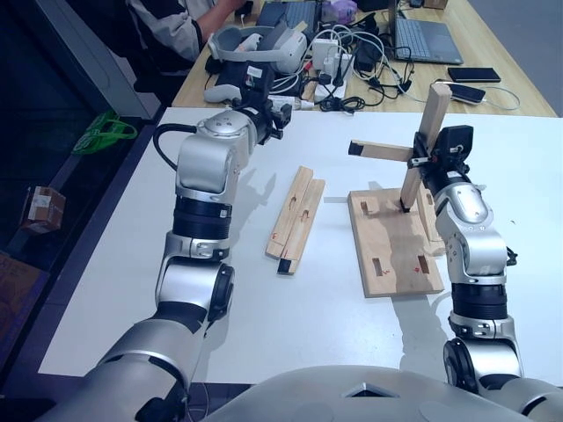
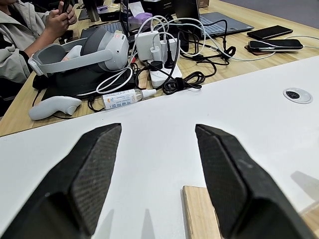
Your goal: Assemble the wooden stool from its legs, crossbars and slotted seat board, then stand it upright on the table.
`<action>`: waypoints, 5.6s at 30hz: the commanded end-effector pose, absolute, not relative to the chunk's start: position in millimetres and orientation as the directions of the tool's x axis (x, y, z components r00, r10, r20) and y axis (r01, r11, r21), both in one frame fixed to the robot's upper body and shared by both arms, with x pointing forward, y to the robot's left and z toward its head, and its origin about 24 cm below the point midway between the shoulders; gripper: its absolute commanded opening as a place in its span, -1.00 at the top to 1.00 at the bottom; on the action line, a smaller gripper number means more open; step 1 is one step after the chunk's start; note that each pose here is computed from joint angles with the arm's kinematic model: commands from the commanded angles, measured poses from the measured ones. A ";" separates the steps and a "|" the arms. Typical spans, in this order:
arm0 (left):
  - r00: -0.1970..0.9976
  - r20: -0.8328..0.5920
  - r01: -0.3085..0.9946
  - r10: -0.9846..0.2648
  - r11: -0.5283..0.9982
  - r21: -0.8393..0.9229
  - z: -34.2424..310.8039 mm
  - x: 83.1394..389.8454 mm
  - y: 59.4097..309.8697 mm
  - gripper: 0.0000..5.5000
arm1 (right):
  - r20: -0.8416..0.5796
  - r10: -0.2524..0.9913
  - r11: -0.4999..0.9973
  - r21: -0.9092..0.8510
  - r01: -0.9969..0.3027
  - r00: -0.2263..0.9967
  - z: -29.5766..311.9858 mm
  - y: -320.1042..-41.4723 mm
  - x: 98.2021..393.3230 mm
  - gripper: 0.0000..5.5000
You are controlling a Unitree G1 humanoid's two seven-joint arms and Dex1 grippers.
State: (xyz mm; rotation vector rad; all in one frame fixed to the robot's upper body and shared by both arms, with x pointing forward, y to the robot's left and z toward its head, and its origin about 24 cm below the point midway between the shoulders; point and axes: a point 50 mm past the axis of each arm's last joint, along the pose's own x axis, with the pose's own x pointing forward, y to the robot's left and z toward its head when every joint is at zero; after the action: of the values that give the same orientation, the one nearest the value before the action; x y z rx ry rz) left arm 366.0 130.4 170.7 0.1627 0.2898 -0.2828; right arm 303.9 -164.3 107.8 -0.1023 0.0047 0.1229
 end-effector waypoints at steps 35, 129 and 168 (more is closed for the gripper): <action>0.919 -0.297 0.311 -0.259 0.939 0.146 175.1 368.0 125.5 0.00 | 0.152 0.243 0.969 0.006 -0.247 0.958 126.4 -160.7 319.1 -0.05; 0.991 -0.075 0.109 -0.115 0.990 -0.084 149.0 314.5 112.4 0.00 | 0.319 0.412 0.847 0.211 -0.488 0.853 335.4 -151.2 368.7 -0.49; 0.998 -0.050 0.021 -0.024 0.998 -0.065 152.4 320.7 140.8 0.00 | -0.105 0.994 0.025 0.418 -0.908 -0.021 239.6 -197.9 185.1 -0.49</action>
State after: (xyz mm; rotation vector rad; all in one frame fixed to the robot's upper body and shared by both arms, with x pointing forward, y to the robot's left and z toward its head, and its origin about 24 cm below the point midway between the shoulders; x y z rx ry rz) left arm 319.5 141.2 150.7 -0.0707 0.0547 -0.0244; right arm 198.5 -197.5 251.9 0.2575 0.3240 1.5239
